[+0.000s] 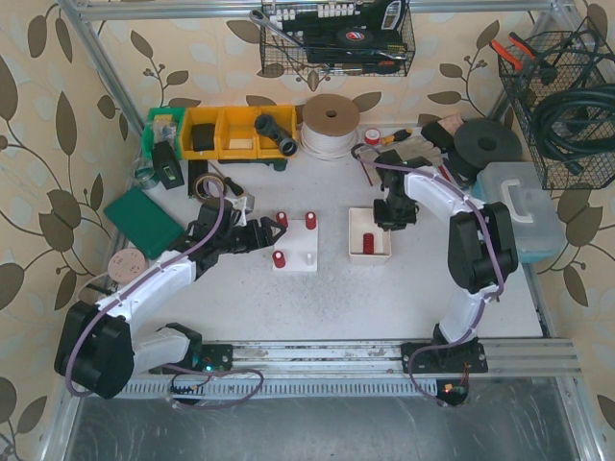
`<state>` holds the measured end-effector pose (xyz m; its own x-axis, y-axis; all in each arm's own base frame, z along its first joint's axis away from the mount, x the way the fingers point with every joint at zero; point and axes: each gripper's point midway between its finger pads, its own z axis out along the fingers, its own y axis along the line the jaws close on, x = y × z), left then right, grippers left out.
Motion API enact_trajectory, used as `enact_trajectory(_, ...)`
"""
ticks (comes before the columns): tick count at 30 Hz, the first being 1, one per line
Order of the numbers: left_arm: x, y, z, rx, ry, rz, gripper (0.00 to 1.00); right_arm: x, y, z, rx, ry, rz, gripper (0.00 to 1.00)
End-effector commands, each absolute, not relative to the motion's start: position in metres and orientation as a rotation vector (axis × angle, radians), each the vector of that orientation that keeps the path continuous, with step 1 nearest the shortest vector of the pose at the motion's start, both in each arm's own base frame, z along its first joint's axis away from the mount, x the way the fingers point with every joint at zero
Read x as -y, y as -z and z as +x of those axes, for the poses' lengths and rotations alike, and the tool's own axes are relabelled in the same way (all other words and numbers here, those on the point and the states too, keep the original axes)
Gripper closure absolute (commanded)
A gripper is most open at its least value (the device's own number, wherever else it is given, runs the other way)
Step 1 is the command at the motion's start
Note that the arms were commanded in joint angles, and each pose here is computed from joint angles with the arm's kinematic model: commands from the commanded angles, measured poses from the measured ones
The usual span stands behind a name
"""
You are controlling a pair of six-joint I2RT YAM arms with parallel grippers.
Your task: Install the large spring
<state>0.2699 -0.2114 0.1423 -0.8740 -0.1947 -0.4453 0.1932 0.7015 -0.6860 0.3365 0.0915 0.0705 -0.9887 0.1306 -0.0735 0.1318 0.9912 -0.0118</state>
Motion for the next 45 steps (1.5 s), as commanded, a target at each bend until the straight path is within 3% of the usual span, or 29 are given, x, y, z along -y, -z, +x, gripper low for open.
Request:
enact_trajectory(1, 0.214, -0.156, 0.276, -2.37, 1.081, 0.013, 0.18, -0.081, -0.067, 0.334, -3.106, 0.124, 0.011, 0.62)
enact_trajectory(3, 0.215, -0.155, 0.276, -2.373, 1.082, 0.014, 0.18, -0.078, -0.089, 0.34, -3.051, 0.134, 0.02, 0.46)
enact_trajectory(6, 0.215, -0.155, 0.276, -2.373, 1.084, 0.015, 0.18, -0.082, -0.123, 0.343, -2.981, 0.107, 0.037, 0.4)
enact_trajectory(11, 0.214, -0.156, 0.276, -2.37, 1.083, 0.015, 0.18, -0.122, -0.154, 0.329, -2.914, 0.1, -0.023, 0.43)
enact_trajectory(16, 0.214, -0.156, 0.275, -2.37, 1.084, 0.018, 0.18, -0.156, -0.134, 0.316, -2.922, 0.06, 0.003, 0.45)
enact_trajectory(32, 0.214, -0.154, 0.276, -2.378, 1.073, 0.011, 0.18, -0.156, -0.053, 0.327, -3.007, 0.171, 0.105, 0.48)
enact_trajectory(45, 0.214, -0.152, 0.277, -2.391, 1.066, 0.001, 0.18, -0.145, -0.034, 0.327, -3.002, 0.175, 0.186, 0.48)
